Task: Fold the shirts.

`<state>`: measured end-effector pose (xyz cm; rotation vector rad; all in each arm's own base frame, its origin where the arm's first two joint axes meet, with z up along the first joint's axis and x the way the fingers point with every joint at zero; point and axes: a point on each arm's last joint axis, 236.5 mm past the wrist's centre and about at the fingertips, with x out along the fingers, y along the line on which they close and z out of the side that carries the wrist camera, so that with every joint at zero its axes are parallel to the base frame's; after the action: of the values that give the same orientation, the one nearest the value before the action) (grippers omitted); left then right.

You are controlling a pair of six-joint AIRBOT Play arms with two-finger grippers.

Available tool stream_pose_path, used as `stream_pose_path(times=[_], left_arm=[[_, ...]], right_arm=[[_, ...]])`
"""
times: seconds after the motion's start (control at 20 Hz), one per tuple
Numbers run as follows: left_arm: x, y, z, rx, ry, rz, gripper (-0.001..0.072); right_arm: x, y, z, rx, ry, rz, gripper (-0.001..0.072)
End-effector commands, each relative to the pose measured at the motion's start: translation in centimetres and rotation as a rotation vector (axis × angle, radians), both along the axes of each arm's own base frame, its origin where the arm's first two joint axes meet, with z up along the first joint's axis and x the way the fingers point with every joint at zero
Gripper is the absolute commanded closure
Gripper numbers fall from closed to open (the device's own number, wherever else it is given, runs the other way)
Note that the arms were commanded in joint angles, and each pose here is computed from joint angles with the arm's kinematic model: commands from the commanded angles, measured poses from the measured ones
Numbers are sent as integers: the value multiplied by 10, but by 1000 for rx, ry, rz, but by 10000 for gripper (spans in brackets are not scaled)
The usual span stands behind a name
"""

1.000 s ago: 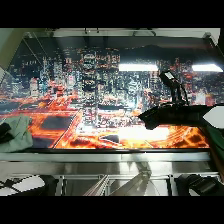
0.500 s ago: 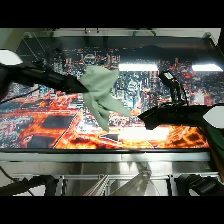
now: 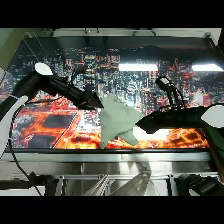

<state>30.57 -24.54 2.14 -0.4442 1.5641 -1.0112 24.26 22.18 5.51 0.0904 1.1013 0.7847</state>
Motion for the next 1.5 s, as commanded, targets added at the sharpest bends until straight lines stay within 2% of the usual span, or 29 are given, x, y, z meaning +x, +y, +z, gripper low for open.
stream_pose_path(times=[0.0, 0.2, 0.25, 0.3, 0.35, 0.55, 0.6, 0.65, 0.75, 0.8, 0.85, 0.9, 0.95, 1.0, 1.25, 1.35, 1.45], left_arm=[[-43, 13, -45, 35, 170, 26, 2], [-80, 10, -88, 81, 230, 33, 3], [-84, 8, -96, 94, 225, 33, 3], [-87, 6, -102, 106, 219, 35, 3], [-89, 4, -105, 113, 212, 32, 3], [-97, -13, -109, 124, 176, -6, 13], [-102, -16, -109, 125, 175, -25, 94], [-107, -19, -109, 124, 177, -42, 133], [-116, -24, -107, 123, 185, -75, 133], [-118, -25, -107, 124, 184, -84, 134], [-120, -26, -107, 124, 184, -89, 135], [-120, -28, -108, 126, 181, -92, 199], [-120, -28, -108, 128, 175, -90, 441], [-118, -29, -109, 127, 171, -85, 680], [-93, -40, -46, -71, 142, -89, 690], [-65, -20, 10, -138, 46, -72, 693], [-26, 14, 71, -167, -106, 33, 693]], right_arm=[[-9, -8, -39, -73, 120, 4, 344], [-34, -15, -109, -159, 293, 91, 340], [-35, -16, -121, -178, 306, 124, 319], [-33, -16, -133, -190, 316, 134, 190], [-29, -17, -144, -199, 323, 123, 106], [-27, -10, -169, -188, 349, 146, 107], [-29, -5, -169, -173, 348, 164, 107], [-32, 3, -167, -158, 337, 191, 107], [-37, 14, -166, -148, 317, 229, 109], [-37, 17, -166, -151, 304, 234, 132], [-37, 19, -167, -153, 293, 238, 252], [-35, 20, -167, -152, 286, 233, 395], [-32, 20, -167, -152, 276, 226, 526], [-30, 20, -167, -152, 271, 221, 700], [2, 12, -115, -157, 138, 232, 694], [44, -31, -50, -239, -27, 129, 694], [91, -110, 39, -373, -279, -104, 694]])
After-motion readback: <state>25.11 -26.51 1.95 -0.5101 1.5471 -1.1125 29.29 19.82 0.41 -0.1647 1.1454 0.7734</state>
